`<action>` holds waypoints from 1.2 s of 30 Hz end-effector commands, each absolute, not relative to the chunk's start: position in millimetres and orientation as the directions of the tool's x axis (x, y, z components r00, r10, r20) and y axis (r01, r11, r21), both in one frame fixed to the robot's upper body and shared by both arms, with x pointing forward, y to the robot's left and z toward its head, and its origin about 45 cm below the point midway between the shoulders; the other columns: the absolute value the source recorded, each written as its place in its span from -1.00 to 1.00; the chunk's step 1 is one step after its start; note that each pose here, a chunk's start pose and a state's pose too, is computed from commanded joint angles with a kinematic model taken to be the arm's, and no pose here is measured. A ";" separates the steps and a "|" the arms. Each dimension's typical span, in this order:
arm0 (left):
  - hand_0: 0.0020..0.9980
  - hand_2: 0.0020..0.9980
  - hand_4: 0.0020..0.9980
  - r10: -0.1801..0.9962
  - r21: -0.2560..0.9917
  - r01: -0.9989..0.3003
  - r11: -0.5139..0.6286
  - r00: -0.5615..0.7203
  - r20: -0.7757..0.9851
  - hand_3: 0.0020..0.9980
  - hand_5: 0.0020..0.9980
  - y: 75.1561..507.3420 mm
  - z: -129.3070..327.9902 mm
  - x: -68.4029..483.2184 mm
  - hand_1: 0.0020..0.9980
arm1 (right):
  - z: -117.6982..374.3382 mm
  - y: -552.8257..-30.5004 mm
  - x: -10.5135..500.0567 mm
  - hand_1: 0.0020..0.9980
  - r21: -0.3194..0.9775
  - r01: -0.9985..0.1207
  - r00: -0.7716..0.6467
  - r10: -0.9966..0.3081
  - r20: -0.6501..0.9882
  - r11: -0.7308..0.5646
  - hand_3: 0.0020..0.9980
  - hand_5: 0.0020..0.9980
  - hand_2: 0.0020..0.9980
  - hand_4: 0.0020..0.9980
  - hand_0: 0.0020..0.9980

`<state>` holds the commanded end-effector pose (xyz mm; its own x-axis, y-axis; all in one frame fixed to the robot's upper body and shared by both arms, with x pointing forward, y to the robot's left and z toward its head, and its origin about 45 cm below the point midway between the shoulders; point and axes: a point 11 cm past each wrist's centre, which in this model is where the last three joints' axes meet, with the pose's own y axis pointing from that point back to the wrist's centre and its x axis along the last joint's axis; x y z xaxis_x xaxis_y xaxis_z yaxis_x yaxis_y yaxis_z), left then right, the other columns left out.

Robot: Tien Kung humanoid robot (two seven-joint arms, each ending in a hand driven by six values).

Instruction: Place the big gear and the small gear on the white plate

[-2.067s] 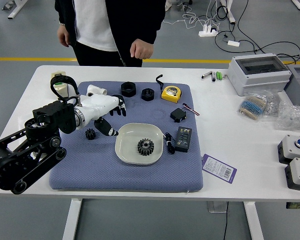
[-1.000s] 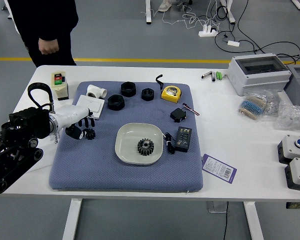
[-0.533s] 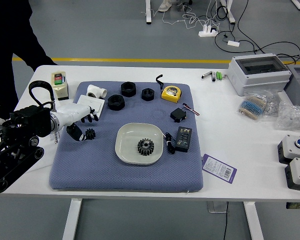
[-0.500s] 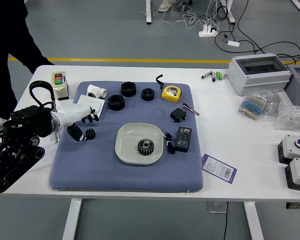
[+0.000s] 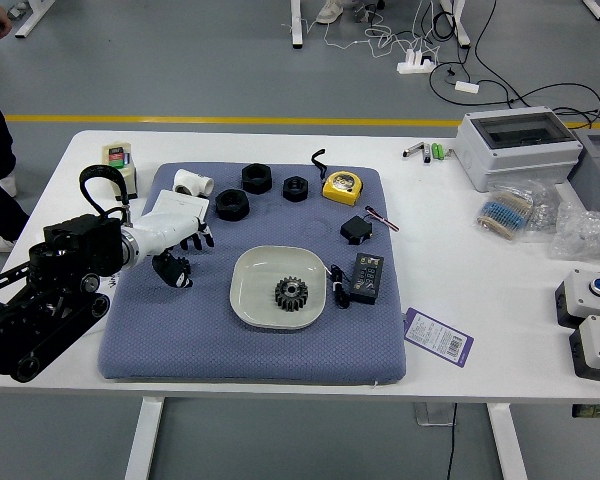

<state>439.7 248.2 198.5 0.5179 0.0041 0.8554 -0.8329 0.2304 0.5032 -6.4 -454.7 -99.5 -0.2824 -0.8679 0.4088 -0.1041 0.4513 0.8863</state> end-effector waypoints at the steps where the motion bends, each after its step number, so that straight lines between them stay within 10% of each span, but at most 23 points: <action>1: -0.06 0.25 0.45 0.003 0.506 -0.832 0.227 0.521 0.854 0.40 -1.00 248.6 197.4 440.2 0.20 | -99.6 -454.6 -6.6 0.25 0.886 -0.104 -0.282 -0.868 0.409 0.451 0.10 0.43 0.46 0.52 0.24; 3: -0.06 0.25 0.45 0.001 0.512 -0.830 0.221 0.525 0.851 0.40 -1.00 249.6 195.3 441.0 0.20 | -99.7 -454.4 -6.9 0.25 0.887 -0.103 -0.281 -0.868 0.409 0.451 0.10 0.43 0.46 0.52 0.24; 4: -0.08 0.16 0.06 0.001 0.513 -0.830 0.221 0.526 0.851 0.29 -1.00 249.7 195.0 441.1 0.06 | -99.7 -454.4 -6.9 0.25 0.887 -0.103 -0.281 -0.868 0.409 0.451 0.10 0.44 0.46 0.52 0.24; 21: -0.11 0.10 -0.17 -0.023 0.572 -0.805 0.155 0.576 0.817 0.25 -1.00 270.2 187.3 438.2 0.02 | -99.8 -454.1 -7.4 0.25 0.887 -0.102 -0.281 -0.868 0.409 0.451 0.10 0.43 0.46 0.52 0.24; 22: -0.25 0.05 -0.48 -0.023 0.577 -0.803 0.152 0.580 0.814 0.24 -1.00 271.2 186.8 437.5 -0.03 | -99.9 -454.0 -7.6 0.25 0.887 -0.101 -0.282 -0.868 0.409 0.450 0.10 0.43 0.46 0.52 0.24; 36: -0.33 -0.07 -0.84 -0.018 0.557 -0.814 0.165 0.562 0.827 0.19 -1.00 269.3 195.8 437.9 -0.16 | -99.9 -453.9 -8.1 0.25 0.887 -0.101 -0.282 -0.868 0.409 0.451 0.10 0.43 0.46 0.52 0.24</action>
